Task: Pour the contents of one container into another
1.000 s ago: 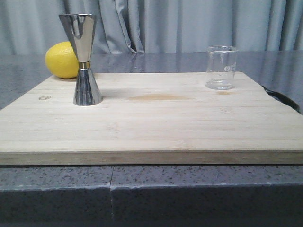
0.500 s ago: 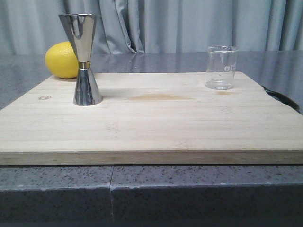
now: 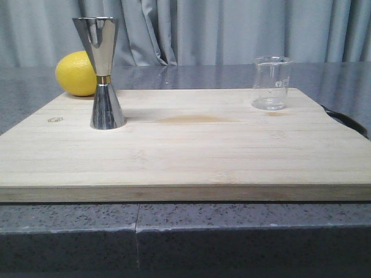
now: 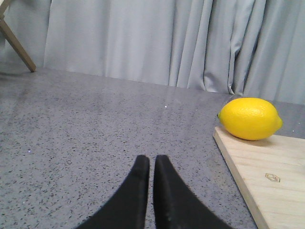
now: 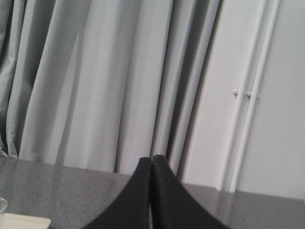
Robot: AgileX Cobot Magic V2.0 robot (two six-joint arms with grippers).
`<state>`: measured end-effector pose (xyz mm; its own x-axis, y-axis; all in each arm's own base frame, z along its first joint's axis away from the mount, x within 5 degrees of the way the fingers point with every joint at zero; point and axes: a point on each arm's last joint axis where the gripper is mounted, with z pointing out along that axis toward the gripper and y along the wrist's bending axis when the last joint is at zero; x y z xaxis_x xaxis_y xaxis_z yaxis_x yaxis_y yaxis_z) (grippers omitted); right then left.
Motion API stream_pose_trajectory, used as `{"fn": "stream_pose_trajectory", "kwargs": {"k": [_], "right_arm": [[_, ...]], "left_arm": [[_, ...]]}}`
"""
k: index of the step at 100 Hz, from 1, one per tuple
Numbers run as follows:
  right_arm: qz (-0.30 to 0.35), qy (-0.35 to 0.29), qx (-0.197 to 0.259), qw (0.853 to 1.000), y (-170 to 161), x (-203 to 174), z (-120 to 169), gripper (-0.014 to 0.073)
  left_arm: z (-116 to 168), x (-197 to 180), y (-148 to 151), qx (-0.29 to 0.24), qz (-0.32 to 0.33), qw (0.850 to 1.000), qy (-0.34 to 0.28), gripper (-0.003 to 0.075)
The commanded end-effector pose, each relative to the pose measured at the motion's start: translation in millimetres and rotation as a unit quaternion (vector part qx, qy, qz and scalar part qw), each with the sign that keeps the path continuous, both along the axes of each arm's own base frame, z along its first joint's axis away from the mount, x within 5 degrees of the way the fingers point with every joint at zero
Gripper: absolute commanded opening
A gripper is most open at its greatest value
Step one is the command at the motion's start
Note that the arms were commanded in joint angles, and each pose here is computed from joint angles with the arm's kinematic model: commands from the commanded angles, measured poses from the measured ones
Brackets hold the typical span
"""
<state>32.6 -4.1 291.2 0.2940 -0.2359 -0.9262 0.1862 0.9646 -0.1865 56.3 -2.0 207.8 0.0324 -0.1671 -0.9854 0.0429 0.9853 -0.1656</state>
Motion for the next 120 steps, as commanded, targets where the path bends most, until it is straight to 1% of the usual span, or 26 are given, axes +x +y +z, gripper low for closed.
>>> {"fn": "stream_pose_trajectory", "kwargs": {"k": [1, 2, 3, 7, 23, 41, 50, 57, 72, 120], "right_arm": [[0.006, -0.006, 0.011, 1.000, 0.5, 0.6, -5.7, -0.0073], [0.010, -0.005, 0.020, 1.000, 0.4, 2.0, -9.1, -0.0073], [0.010, -0.004, 0.017, 1.000, 0.4, 2.7, -10.8, -0.0073], [0.018, -0.002, 0.033, 0.999, 0.4, 6.8, -21.3, -0.0073], [0.028, 0.025, 0.056, 0.998, 0.0, 16.7, -56.4, -0.0073], [0.027, 0.052, 0.070, 0.996, -0.8, 20.5, -74.1, -0.0073], [0.026, 0.071, 0.088, 0.993, -1.6, 21.9, -82.6, -0.0073], [0.025, 0.081, 0.096, 0.992, -2.0, 22.2, -84.7, -0.0073], [0.026, 0.079, 0.107, 0.991, -2.2, 22.2, -84.7, -0.0073], [0.026, 0.083, 0.108, 0.990, -2.3, 22.3, -85.4, -0.0073]], "left_arm": [[-5.0, -0.8, -0.4, -0.007, -0.003, 1.000, -0.030, -0.0008], [-5.0, -0.8, -0.4, -0.007, -0.003, 1.000, -0.030, -0.0008], [-5.0, -0.8, -0.4, -0.007, -0.003, 1.000, -0.030, -0.0008], [-5.0, -0.8, -0.4, -0.007, -0.003, 1.000, -0.030, -0.0008], [-5.0, -0.8, -0.4, -0.007, -0.003, 1.000, -0.030, -0.0008], [-5.0, -0.8, -0.4, -0.007, -0.003, 1.000, -0.030, -0.0008], [-5.0, -0.8, -0.4, -0.007, -0.003, 1.000, -0.030, -0.0008], [-5.0, -0.8, -0.4, -0.007, -0.003, 1.000, -0.030, -0.0008], [-5.0, -0.8, -0.4, -0.007, -0.003, 1.000, -0.030, -0.0008], [-5.0, -0.8, -0.4, -0.007, -0.003, 1.000, -0.030, -0.0008]]}}
